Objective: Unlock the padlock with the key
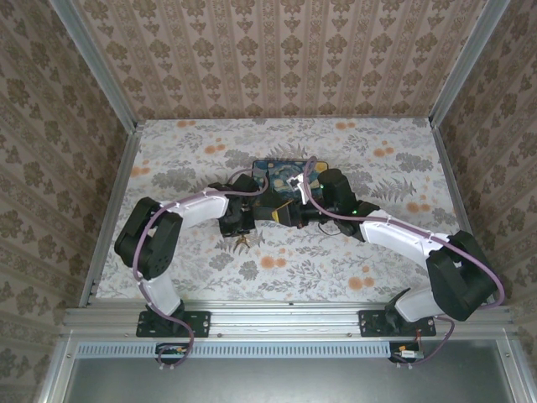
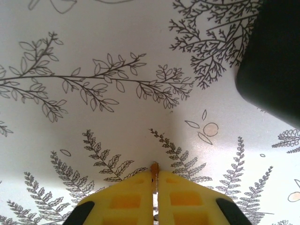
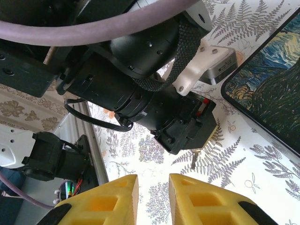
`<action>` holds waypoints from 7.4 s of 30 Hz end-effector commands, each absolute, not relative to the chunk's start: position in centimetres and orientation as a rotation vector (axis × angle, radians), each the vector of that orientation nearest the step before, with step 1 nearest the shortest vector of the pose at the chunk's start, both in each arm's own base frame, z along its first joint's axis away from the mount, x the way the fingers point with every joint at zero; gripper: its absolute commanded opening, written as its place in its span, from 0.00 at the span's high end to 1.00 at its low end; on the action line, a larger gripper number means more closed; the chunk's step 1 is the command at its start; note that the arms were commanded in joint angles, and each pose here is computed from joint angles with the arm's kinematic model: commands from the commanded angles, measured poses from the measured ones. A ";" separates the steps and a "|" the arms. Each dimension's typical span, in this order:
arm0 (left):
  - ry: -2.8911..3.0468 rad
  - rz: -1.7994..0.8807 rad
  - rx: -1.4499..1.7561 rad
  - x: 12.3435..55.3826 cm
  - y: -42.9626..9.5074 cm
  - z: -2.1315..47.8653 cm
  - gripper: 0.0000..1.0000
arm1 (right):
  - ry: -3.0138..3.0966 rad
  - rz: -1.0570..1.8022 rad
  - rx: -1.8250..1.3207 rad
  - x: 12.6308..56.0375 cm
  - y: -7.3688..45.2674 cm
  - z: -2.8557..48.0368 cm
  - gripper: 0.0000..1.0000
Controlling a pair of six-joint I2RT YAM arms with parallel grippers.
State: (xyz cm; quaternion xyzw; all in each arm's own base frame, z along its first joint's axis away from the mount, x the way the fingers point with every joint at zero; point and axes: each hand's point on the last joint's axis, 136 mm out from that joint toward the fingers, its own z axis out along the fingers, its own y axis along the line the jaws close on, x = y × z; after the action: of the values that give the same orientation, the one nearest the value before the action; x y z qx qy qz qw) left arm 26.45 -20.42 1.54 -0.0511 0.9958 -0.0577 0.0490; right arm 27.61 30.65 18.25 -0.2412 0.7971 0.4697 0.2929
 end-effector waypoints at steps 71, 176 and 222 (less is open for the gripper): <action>2.139 -1.307 -0.254 31.7 -27.8 28.2 1.00 | 1.768 1.830 0.689 34.9 30.0 26.8 0.76; 2.252 -1.667 0.819 21.9 -31.0 27.2 0.83 | 2.146 1.457 -0.559 26.1 27.3 27.1 1.00; 2.048 -1.779 0.687 23.5 -31.7 29.2 1.00 | 1.992 1.607 -0.321 29.3 26.2 28.5 0.55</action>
State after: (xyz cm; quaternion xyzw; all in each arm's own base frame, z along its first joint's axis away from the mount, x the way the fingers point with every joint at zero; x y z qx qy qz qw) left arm 23.43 -31.58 25.93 0.2316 0.7540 -0.6002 0.1324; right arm 28.93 26.14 25.98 -0.1271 0.7734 0.5704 0.2454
